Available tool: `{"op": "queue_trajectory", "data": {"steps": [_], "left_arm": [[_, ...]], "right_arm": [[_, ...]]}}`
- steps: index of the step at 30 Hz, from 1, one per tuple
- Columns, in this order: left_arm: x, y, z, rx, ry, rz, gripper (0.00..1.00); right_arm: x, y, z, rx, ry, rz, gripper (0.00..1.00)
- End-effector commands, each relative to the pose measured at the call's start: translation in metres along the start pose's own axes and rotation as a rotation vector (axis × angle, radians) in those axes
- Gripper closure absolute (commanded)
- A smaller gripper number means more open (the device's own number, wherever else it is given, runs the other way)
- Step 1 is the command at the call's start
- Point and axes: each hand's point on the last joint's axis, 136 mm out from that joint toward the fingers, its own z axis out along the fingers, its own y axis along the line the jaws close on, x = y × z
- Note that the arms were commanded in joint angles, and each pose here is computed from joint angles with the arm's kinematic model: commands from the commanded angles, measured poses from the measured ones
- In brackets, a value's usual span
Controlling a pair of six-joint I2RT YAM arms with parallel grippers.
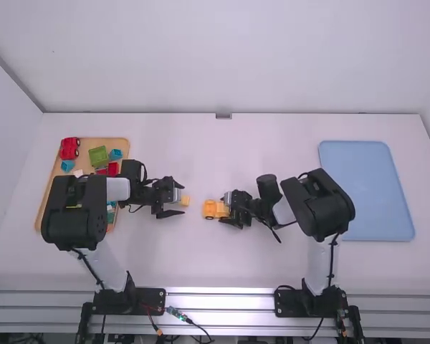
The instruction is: Assemble lego blocks to make yellow taxi
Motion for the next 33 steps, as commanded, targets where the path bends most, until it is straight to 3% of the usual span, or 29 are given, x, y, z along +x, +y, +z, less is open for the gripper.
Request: {"op": "queue_trajectory", "data": {"steps": [1,3,10,18,23,27,32,33], "left_arm": [[0.001,-0.007,0.004,0.020,-0.016,-0.028,0.16],[0.001,-0.007,0.004,0.020,-0.016,-0.028,0.17],[0.001,-0.006,0.004,0.015,-0.015,-0.051,0.17],[0.001,-0.006,0.004,0.016,-0.015,-0.048,0.17],[0.002,-0.006,0.004,0.017,-0.007,-0.050,0.18],[0.002,-0.005,0.004,0.014,-0.008,-0.046,0.23],[0.002,-0.004,0.004,0.009,-0.008,-0.039,0.26],[0.002,-0.004,0.004,0.009,-0.008,-0.040,0.26]], "right_arm": [[0.001,0.005,0.000,-0.012,-0.009,0.012,0.11],[-0.004,0.003,0.000,-0.009,-0.031,0.025,0.01],[-0.013,0.002,0.005,-0.047,-0.056,0.045,0.01],[-0.001,-0.007,0.024,-0.057,-0.064,0.130,0.03],[0.000,-0.003,0.023,-0.039,-0.082,0.104,0.03],[-0.003,-0.004,0.017,0.007,-0.100,0.093,0.08],[0.001,-0.003,0.013,0.025,-0.098,0.091,0.28],[0.001,-0.004,0.013,0.026,-0.098,0.093,0.28]]}}
